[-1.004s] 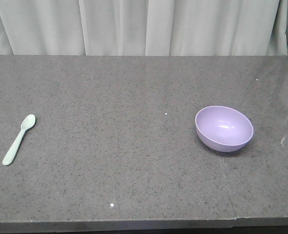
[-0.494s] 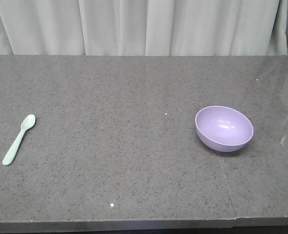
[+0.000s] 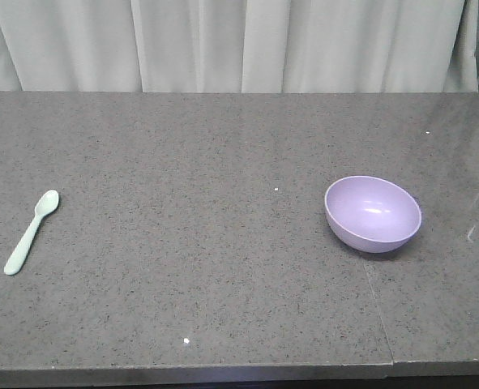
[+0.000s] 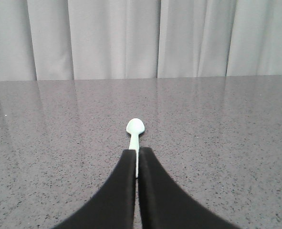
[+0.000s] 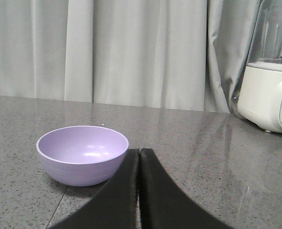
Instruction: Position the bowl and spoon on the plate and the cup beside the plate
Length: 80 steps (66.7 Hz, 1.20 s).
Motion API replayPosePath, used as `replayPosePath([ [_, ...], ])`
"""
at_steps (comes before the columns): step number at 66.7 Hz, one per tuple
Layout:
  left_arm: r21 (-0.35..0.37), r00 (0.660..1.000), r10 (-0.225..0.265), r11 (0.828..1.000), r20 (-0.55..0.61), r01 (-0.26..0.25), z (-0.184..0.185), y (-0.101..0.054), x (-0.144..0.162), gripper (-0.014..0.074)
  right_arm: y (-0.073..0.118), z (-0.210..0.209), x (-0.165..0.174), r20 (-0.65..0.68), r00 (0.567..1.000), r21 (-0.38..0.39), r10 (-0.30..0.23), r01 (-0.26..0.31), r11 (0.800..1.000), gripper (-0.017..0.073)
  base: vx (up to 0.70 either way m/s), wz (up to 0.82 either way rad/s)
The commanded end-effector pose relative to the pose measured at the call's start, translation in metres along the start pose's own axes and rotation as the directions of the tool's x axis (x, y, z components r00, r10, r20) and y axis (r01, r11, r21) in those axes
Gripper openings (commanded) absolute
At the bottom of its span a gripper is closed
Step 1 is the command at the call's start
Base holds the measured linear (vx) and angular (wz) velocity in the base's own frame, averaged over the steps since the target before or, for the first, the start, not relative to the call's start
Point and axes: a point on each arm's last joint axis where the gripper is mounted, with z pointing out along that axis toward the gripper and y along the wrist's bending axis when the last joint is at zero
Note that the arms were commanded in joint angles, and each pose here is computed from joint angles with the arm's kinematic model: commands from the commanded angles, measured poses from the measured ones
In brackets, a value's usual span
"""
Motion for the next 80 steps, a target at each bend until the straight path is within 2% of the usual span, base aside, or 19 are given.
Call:
replayPosePath([
  [1,0.008,0.999,-0.009,1.000,0.036,0.009,0.0015,-0.0001,0.0042,-0.0006,0.0004,-0.0008,-0.0021,0.073,0.997,0.002,-0.009,0.009,1.000,-0.0005,0.00,0.00],
  [80,0.008,0.999,-0.009,1.000,0.036,0.009,0.0015,-0.0001,0.0042,-0.0006,0.0004,-0.0008,-0.0021,0.073,0.997,0.002,-0.009,0.009,1.000,-0.0005,0.00,0.00],
])
